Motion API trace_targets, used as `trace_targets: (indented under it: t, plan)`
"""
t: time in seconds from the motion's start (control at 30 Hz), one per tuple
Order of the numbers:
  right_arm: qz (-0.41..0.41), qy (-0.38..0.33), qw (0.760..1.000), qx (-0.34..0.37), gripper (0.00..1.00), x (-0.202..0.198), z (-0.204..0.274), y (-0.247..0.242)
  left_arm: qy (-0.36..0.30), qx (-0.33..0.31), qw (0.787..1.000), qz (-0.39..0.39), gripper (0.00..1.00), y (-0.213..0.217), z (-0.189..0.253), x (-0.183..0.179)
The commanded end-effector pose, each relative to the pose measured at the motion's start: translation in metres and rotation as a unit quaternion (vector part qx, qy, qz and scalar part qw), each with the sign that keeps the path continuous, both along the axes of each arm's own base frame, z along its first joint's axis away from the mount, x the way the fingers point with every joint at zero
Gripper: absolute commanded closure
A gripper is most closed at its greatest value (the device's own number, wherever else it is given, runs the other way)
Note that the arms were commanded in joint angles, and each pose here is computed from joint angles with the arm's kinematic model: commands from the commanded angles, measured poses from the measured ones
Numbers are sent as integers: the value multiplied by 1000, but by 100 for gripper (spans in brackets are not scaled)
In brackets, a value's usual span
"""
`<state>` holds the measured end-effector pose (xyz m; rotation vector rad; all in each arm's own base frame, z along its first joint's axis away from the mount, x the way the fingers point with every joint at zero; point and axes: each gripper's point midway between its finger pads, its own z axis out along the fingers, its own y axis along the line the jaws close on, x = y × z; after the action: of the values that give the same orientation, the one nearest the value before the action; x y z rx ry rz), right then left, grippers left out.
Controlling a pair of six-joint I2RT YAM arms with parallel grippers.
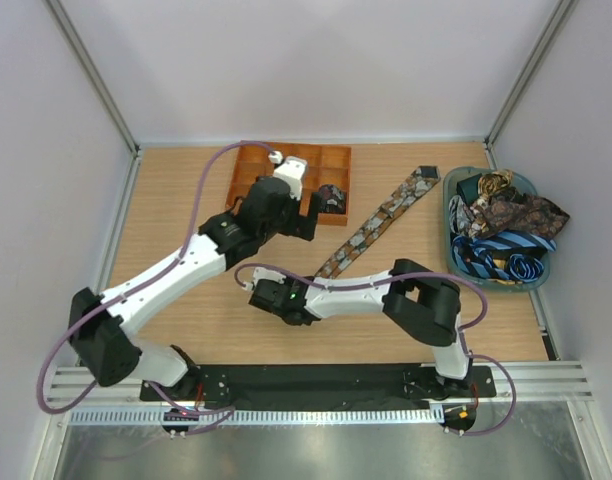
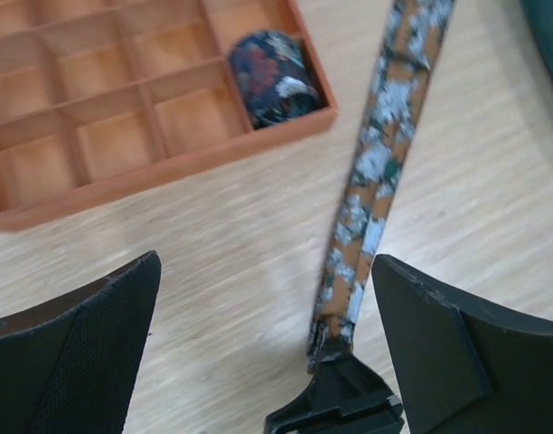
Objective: Roll the ties
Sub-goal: Roll the tie
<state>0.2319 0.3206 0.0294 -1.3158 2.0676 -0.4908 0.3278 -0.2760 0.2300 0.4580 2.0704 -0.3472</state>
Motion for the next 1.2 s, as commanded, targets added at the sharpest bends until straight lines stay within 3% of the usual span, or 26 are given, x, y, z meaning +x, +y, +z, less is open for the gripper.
trace_targets:
  t: [0.0, 0.37, 0.63, 0.8, 0.93, 1.17]
  plan:
    - [9, 69, 992, 107, 71, -13, 3, 22, -75, -86, 987, 113, 0, 32, 42, 18]
    - [3, 166, 954, 250, 70, -19, 9, 17, -100, -184, 947, 244, 0, 110, 54, 5]
    - [-10, 240, 907, 345, 70, -18, 12, 6, -107, -167, 942, 269, 0, 131, 24, -8]
    - [-39, 287, 872, 395, 70, -3, 11, -9, -91, -159, 958, 220, 0, 117, 1, -13]
    - [-54, 329, 836, 436, 70, 1, 6, -13, -77, -139, 978, 131, 0, 92, -23, -20]
    - [-74, 382, 782, 488, 71, 11, 5, -17, -28, -101, 994, 42, 0, 65, -59, -29]
